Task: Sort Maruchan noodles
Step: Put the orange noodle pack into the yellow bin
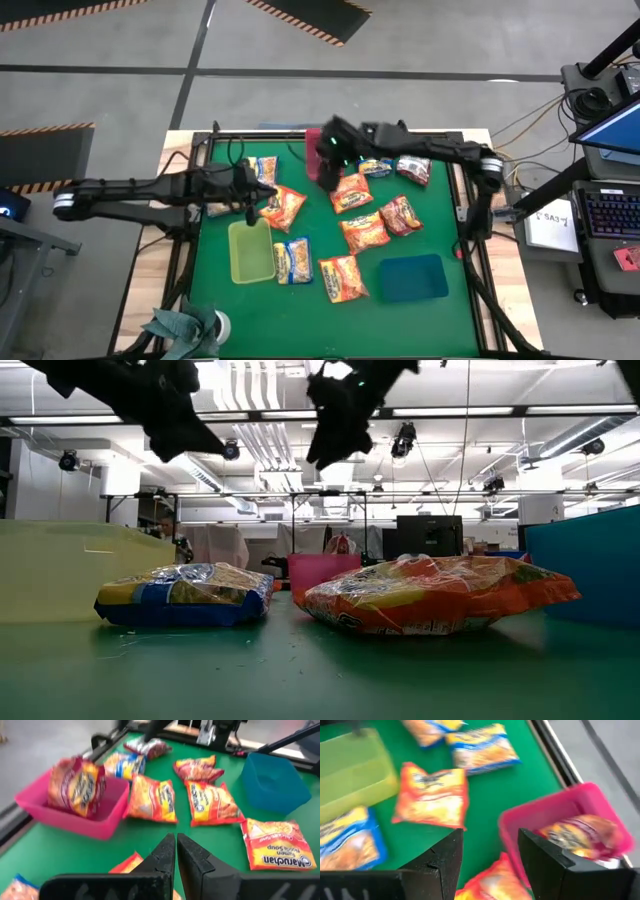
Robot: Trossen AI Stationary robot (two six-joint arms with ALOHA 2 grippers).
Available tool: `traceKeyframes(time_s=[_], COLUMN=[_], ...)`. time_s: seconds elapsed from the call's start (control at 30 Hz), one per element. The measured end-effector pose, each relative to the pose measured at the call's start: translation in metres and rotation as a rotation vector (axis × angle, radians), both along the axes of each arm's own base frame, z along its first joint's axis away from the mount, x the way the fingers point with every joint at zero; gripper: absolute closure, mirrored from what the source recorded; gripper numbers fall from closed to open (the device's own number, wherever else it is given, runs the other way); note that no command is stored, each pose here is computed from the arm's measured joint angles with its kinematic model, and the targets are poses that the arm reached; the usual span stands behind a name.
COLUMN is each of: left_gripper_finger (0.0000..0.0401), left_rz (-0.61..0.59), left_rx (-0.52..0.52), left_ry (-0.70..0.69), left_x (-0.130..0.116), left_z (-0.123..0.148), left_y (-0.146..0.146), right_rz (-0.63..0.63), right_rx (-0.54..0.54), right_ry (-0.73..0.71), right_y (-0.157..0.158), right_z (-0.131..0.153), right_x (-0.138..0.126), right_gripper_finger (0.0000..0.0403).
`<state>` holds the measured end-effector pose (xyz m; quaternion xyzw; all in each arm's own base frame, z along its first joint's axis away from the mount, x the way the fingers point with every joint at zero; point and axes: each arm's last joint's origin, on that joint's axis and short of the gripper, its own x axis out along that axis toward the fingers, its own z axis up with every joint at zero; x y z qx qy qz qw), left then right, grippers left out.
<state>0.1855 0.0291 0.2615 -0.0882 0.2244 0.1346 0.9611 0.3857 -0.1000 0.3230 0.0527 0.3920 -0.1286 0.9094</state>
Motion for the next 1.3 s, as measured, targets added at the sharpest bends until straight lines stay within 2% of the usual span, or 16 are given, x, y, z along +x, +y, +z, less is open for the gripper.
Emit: traceKeyframes(time_s=[0.23,0.5,0.67,0.97,1.13,1.3], left_gripper_finger=[0.0400,0.0400,0.0400,0.0391,0.0357,0.0298], left_rz=[0.038,0.129,0.179,0.364,0.388,0.445], left_rx=[-0.079,-0.257,-0.395,-0.650,-0.673,-0.720], left_ry=[0.059,0.086,0.129,0.172,0.199,0.204], left_x=[0.012,0.016,0.014,0.017,0.019,0.023], left_z=[-0.014,-0.023,-0.030,-0.042,-0.042,-0.035], left_y=[0.002,0.002,0.000,0.000,0.001,0.004], right_rz=[0.151,0.137,0.139,0.168,0.167,0.171], right_rx=[-0.075,-0.077,-0.125,-0.208,-0.213,-0.225], right_ry=[-0.203,-0.364,-0.435,-0.492,-0.512,-0.523], right_y=[0.053,0.064,0.061,0.062,0.064,0.065], right_z=[-0.045,-0.084,-0.083,-0.067,-0.066,-0.066], right_x=[-0.035,-0.079,-0.101,-0.127,-0.140,-0.149], right_gripper_finger=[0.0232,0.0236,0.0234,0.0234,0.0239,0.0240])
